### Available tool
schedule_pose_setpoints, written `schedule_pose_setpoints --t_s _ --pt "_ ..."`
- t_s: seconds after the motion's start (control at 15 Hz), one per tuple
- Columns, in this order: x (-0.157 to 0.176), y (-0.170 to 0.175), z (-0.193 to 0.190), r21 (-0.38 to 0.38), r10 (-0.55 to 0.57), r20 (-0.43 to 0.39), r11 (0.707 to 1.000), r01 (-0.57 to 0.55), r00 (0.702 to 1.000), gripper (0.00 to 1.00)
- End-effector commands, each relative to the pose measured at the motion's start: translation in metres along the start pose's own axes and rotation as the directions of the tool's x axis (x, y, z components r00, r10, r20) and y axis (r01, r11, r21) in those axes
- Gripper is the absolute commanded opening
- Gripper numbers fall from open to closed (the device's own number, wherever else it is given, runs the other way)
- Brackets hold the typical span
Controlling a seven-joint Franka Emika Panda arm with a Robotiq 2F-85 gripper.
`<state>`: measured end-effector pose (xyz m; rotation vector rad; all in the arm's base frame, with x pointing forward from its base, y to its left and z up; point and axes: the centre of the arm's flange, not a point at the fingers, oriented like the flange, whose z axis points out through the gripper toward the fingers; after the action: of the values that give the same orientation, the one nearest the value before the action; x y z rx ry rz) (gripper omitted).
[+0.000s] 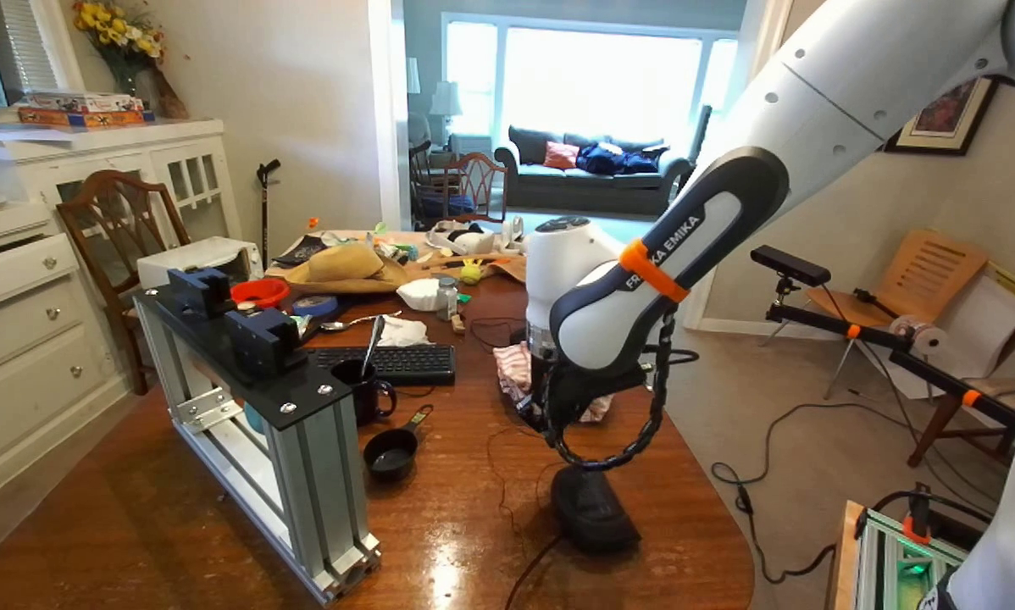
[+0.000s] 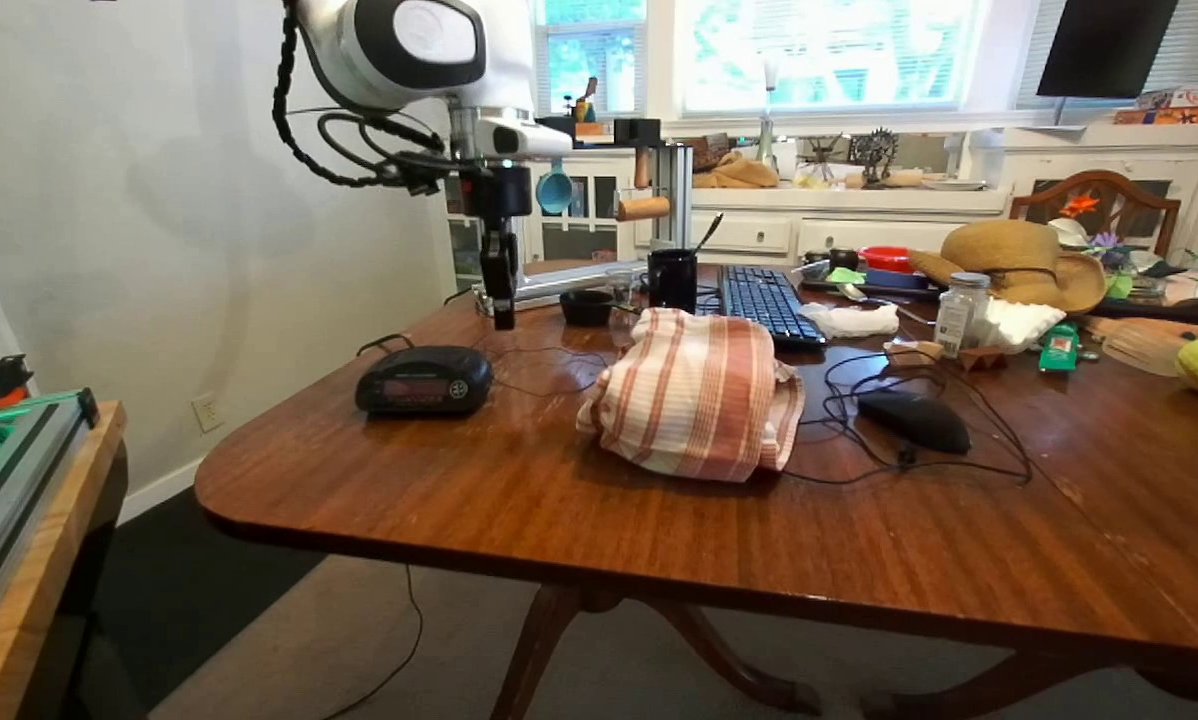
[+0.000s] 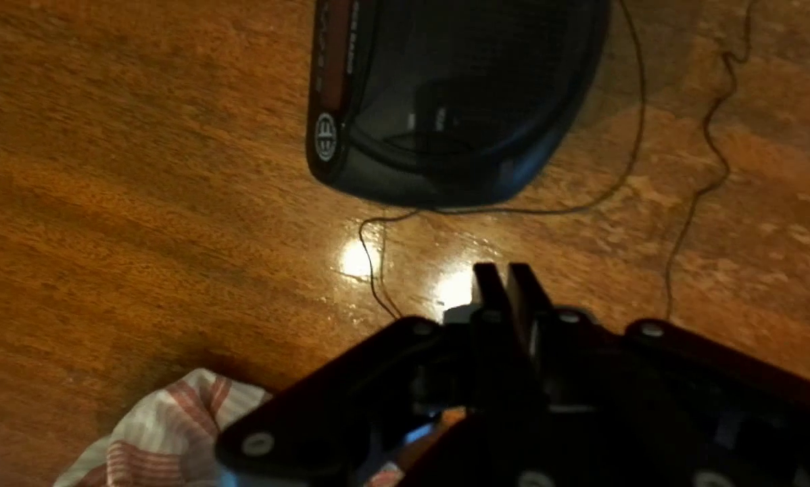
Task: Slightly push the CD player to the bottom-left corner
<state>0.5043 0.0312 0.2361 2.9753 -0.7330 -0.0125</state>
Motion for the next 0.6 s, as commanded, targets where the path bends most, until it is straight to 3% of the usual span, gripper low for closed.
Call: schedule_pose_setpoints --t_s 0.0,0.27,0.53 --pt "-0.019 -0.008 -0.067 -0.023 0.14 -0.025 0.99 -0.141 0.99 0.42" --pt "-0.047 -0.008 -0.119 -0.094 0.215 -0.021 0.972 -0.216 0.976 0.71" --pt "-0.067 -0.002 -0.154 -0.19 0.21 -0.002 0.96 -0.206 0.978 0.99"
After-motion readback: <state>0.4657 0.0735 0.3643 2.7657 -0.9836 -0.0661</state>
